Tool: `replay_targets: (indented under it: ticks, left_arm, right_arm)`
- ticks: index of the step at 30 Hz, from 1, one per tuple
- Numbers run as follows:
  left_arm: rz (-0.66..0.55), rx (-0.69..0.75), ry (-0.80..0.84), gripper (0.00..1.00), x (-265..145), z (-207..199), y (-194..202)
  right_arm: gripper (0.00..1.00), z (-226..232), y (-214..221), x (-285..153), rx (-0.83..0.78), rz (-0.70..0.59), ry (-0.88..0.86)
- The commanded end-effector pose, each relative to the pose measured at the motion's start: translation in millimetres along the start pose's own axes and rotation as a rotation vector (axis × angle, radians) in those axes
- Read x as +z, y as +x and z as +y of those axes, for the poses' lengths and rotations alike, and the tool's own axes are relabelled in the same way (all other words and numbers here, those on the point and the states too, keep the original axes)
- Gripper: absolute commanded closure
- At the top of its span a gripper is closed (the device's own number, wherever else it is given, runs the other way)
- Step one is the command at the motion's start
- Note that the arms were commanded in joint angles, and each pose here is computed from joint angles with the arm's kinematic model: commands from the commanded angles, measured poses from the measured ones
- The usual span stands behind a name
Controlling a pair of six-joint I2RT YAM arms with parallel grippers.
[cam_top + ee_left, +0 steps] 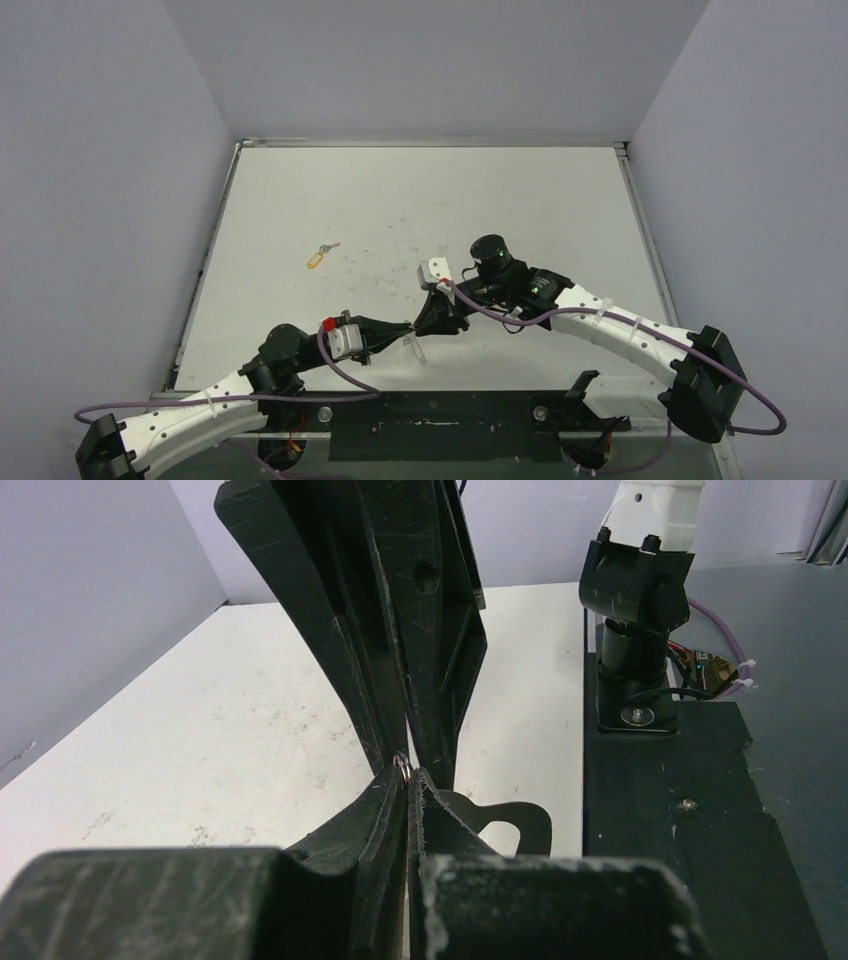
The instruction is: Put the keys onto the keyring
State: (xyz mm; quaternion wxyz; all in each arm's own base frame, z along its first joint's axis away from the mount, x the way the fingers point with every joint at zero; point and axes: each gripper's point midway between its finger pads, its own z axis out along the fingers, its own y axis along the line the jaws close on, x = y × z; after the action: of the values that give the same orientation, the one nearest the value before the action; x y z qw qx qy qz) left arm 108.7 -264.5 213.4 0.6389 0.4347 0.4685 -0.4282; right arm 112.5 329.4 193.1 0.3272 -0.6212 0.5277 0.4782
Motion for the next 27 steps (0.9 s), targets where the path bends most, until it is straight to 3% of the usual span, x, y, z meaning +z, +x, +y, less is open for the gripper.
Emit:
replay_targets:
  ticks: [1,6,12,24,25,27]
  left_arm:
    - [-0.082,0.021,0.005,1.0,4.0,1.1,-26.7]
    - [-0.077,0.013,0.007,1.0,3.6,0.2,-24.7]
    - [-0.083,0.019,0.004,1.0,3.9,1.0,-26.5]
    - [-0.079,0.015,-0.018,1.0,1.4,4.1,-26.0]
    - [-0.072,0.016,-0.025,0.98,0.6,5.1,-25.0]
    - [-0.054,0.023,-0.039,0.8,-1.3,7.6,-23.6]
  right_arm:
    - [0.84,-0.4,-19.3,1.4,-0.058,-0.078,-0.021]
    - [0.86,-0.6,-19.5,2.0,-0.056,-0.079,-0.021]
    - [1.0,-1.8,-19.5,1.5,-0.061,-0.077,-0.014]
    - [1.0,-0.9,-19.5,-6.5,-0.078,-0.052,0.022]
    - [1.0,-1.7,-18.8,-7.3,-0.075,-0.045,0.03]
    - [1.0,-3.4,-15.4,-8.8,-0.064,-0.021,0.043]
